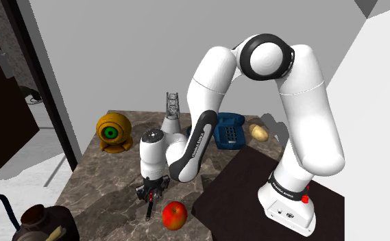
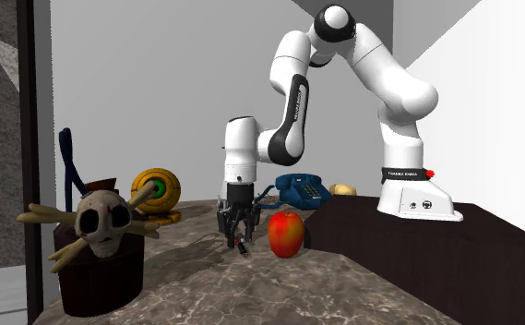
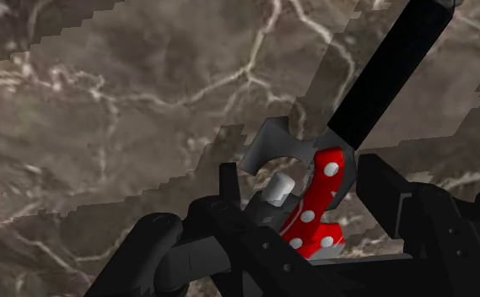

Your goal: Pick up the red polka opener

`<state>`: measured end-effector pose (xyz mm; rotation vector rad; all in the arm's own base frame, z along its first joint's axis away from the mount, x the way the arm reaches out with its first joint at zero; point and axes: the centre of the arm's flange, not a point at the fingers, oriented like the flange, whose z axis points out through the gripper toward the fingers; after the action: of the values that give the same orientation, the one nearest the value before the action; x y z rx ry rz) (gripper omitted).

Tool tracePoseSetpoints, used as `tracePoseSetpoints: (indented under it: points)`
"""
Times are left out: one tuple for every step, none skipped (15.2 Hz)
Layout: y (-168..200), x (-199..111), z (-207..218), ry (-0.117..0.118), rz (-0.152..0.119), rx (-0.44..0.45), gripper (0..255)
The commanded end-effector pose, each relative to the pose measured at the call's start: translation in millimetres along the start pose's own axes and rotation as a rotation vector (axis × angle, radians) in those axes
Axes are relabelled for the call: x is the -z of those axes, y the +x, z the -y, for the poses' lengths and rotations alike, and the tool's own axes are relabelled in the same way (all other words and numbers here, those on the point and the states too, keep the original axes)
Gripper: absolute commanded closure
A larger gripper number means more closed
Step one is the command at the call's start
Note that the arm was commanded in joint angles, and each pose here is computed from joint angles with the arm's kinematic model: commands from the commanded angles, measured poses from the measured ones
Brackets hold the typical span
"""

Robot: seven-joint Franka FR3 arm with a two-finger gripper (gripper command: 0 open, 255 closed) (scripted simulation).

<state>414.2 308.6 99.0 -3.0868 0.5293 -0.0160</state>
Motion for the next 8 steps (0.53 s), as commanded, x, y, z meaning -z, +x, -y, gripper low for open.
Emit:
tracePoseSetpoints:
  points:
    - [0.0, 5.1, -0.2, 0.000, 0.000, 0.000, 255]
    - [0.0, 10.4, -0.1, 0.000, 0.000, 0.000, 255]
    - [0.1, 15.7, 0.0, 0.000, 0.000, 0.000, 255]
    - [0.1, 20.9, 0.0, 0.000, 0.000, 0.000, 255]
    - [0.2, 26.2, 0.1, 0.000, 0.000, 0.000, 255]
    - [0.2, 31.5, 0.2, 0.000, 0.000, 0.000, 255]
    - [0.3, 36.8, 0.2, 0.000, 0.000, 0.000, 255]
    - [0.3, 42.1, 0.3, 0.000, 0.000, 0.000, 255]
